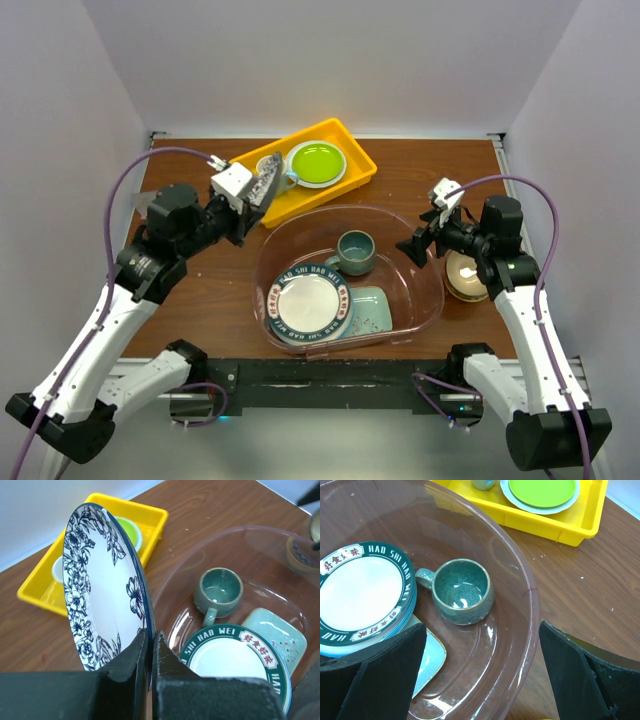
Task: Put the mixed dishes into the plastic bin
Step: Pick up the plate at the center of the board.
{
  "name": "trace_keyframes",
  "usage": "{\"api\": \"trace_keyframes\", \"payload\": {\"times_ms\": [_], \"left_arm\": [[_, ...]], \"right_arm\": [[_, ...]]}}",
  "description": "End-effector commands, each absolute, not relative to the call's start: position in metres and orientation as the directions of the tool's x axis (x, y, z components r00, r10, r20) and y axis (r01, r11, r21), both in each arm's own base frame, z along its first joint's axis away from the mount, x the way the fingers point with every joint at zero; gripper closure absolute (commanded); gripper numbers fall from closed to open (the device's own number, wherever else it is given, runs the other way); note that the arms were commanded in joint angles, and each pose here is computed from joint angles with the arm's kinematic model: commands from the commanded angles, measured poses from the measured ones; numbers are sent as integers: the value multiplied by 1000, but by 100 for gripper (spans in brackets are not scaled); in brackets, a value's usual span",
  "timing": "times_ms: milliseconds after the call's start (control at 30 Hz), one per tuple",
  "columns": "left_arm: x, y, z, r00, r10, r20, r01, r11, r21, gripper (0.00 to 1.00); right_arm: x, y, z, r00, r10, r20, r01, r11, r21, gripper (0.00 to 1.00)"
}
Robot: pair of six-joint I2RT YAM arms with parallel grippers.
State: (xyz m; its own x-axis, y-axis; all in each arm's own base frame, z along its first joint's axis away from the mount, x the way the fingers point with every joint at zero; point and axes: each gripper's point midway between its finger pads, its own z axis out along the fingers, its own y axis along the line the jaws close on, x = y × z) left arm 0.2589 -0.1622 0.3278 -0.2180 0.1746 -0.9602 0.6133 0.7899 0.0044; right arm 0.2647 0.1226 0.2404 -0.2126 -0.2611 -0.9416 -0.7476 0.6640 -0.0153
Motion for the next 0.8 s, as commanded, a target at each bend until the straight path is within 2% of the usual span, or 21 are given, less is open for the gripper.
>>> {"api": "trace_keyframes", "payload": {"times_ms": [0,500,767], "left_arm": [[251,-194,386,114,172,-979,693,692,202,100],[236,-223,369,322,267,-908,726,546,419,100],[229,-234,352,407,305,-861,710,487,508,100]], "right_arm": [[271,120,245,-177,-265,-948,-738,673,-50,1],[273,120,264,-182,-245,-952,-733,679,-35,1],[262,130,291,-201,-254,-946,-793,610,5,1]]}}
